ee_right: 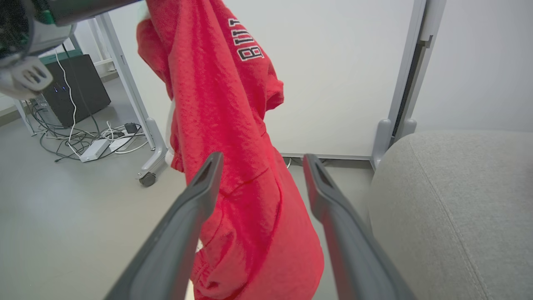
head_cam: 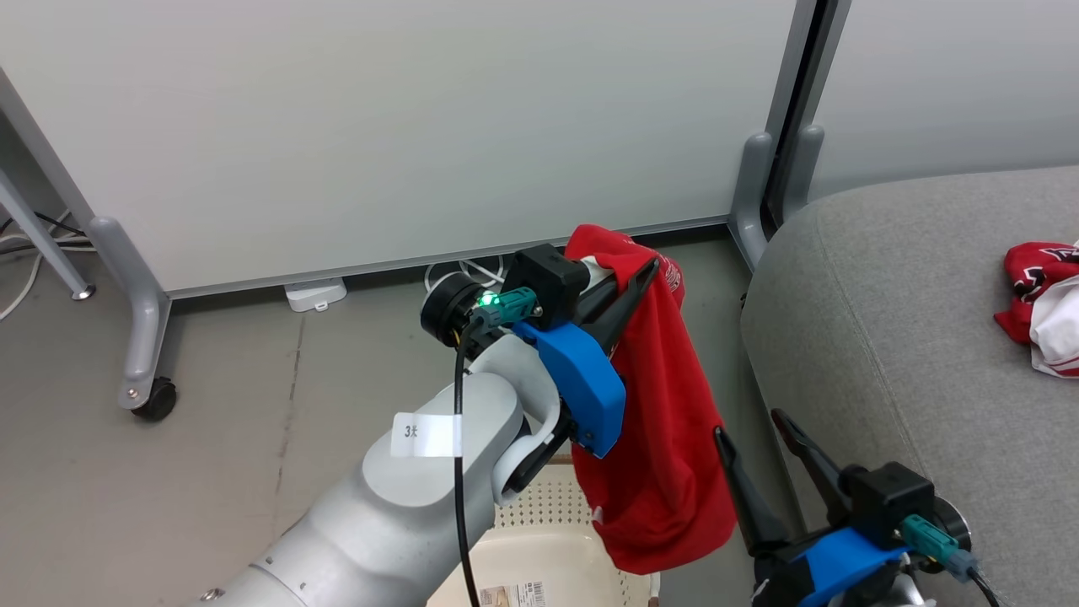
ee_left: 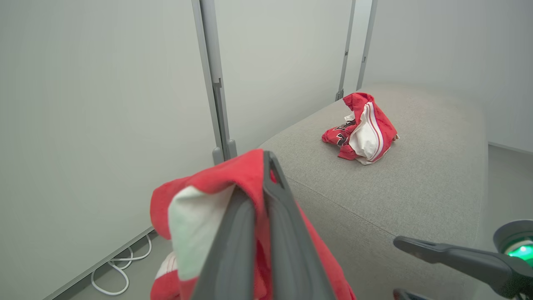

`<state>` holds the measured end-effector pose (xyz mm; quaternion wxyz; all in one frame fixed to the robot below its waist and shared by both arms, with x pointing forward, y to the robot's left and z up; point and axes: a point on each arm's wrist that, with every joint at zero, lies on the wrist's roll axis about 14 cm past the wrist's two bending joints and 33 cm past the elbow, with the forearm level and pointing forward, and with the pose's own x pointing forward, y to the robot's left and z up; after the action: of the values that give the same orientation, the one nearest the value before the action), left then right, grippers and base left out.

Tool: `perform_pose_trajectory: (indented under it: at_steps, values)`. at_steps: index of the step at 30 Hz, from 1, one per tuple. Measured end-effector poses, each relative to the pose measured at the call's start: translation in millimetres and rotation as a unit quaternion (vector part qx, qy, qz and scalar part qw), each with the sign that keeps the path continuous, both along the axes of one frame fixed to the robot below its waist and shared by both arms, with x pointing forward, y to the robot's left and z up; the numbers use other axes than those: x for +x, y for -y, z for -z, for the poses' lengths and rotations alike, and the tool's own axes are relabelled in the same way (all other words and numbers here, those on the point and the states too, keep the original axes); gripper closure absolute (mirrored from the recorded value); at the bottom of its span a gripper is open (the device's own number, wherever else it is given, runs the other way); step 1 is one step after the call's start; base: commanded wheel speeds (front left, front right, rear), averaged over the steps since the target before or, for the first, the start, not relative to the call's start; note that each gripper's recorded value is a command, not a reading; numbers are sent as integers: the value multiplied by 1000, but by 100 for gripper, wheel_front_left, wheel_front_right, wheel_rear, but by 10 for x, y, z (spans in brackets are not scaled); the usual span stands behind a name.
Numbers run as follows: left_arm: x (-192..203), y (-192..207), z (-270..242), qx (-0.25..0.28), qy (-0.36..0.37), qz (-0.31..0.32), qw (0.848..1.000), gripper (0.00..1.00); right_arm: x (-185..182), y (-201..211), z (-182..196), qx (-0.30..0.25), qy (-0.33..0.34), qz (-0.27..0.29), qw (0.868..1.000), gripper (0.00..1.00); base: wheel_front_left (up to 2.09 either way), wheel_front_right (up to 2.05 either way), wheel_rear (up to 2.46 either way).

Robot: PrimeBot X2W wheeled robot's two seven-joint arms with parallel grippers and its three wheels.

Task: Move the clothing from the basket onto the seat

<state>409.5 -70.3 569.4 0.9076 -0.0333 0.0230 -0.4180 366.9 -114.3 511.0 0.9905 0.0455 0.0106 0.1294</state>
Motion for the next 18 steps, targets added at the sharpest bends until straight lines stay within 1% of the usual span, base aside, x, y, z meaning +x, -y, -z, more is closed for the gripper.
perform_pose_trajectory:
  at_steps: [4,11,18]
  values:
    - [5,22,-9,-2,2,2,1000,100,31,-120,-16,-1,-2,-18,1000,0,0,0,0]
    - [-24,78,-1,-7,-1,12,1000,100,193,-458,-51,-19,-12,-75,997,0,0,0,0]
    - [-57,109,-17,-9,1,19,1000,100,435,-533,-63,-47,-13,-88,995,0,0,0,0]
